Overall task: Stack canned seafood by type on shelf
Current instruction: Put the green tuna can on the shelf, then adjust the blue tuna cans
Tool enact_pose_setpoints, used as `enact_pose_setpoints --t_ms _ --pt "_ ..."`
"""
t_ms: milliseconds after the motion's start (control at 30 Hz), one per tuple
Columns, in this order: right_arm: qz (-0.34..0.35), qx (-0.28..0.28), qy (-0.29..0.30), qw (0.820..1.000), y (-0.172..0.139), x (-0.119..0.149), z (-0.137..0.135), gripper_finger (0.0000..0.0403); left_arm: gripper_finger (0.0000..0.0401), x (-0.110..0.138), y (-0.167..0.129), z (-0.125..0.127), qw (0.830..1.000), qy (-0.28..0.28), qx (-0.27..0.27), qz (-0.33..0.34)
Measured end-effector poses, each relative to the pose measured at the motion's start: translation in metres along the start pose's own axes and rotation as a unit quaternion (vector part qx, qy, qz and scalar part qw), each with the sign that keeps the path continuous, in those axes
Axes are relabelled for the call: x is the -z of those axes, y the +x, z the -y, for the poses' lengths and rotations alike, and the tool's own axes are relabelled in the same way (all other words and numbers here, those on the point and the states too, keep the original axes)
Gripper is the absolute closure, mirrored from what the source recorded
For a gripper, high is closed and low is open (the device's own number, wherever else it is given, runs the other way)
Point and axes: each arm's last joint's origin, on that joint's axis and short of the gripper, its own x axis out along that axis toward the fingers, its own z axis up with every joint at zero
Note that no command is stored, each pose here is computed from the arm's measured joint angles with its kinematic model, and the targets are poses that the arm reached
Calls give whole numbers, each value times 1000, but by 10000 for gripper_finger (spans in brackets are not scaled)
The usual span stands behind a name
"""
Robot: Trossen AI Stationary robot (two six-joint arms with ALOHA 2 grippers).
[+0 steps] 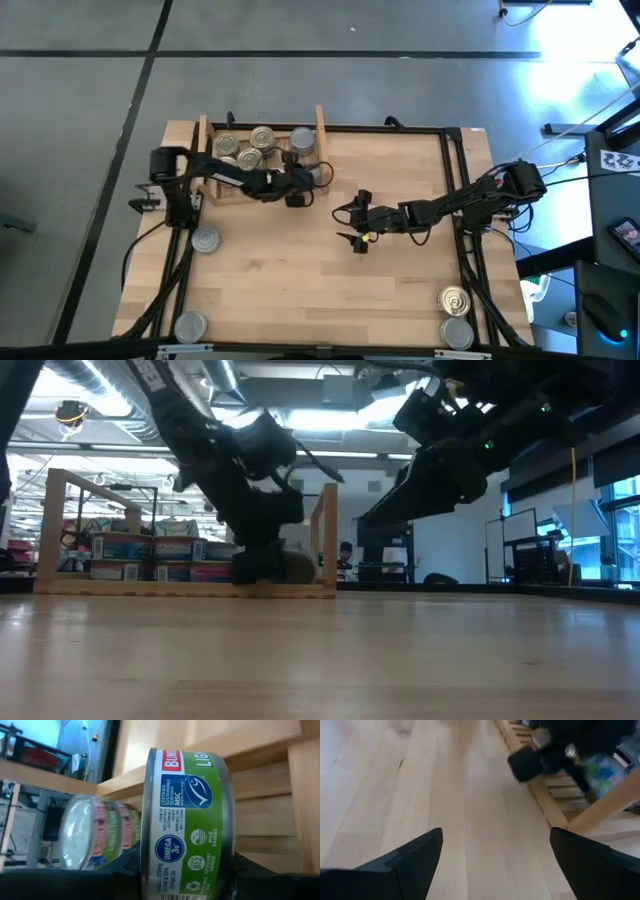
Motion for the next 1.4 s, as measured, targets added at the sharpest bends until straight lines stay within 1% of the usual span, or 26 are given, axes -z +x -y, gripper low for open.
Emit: enact_pose_setpoints --t_ms 67,167,267,400,500,567,667,733,900,967,1067,1200,1300,1400 --pt "2 1 -6 1000 0 0 0 34 268 0 8 3 1000 11 -1 -10" --pt "1 1 -8 1000 0 0 0 34 252 2 15 1 1000 6 -3 -19" --pt "0 5 -8 1000 0 0 0 33 224 3 15 2 1000 3 -1 -23" --pt "1 14 -8 1000 0 0 1 33 179 -4 9 0 1000 6 9 -28" --pt "-1 14 -9 1000 0 0 1 33 151 -13 0 -7 999 7 21 -34" --pt "-1 15 -9 1000 0 0 1 33 138 -20 -10 -13 999 -4 46 -23" --pt "-1 15 -9 1000 0 0 1 33 128 -27 -26 -25 996 -23 89 -13" --pt "0 15 -9 1000 0 0 1 33 126 -27 -37 -32 994 -26 107 -16" --pt "-1 14 -9 1000 0 0 1 33 125 -23 -60 -56 994 -50 101 -10" --pt "0 14 -9 1000 0 0 1 33 125 -21 -65 -69 993 -75 89 -3" --pt "1 15 -9 1000 0 0 1 33 125 -14 -59 -95 992 -116 47 -6" --pt "0 14 -9 1000 0 0 1 33 125 13 -33 -123 990 -128 18 -61" --pt "0 14 -9 1000 0 0 1 33 125 32 -11 -135 986 -138 28 -94" --pt "0 14 -9 1000 0 0 1 33 125 40 6 -134 986 -125 36 -109"
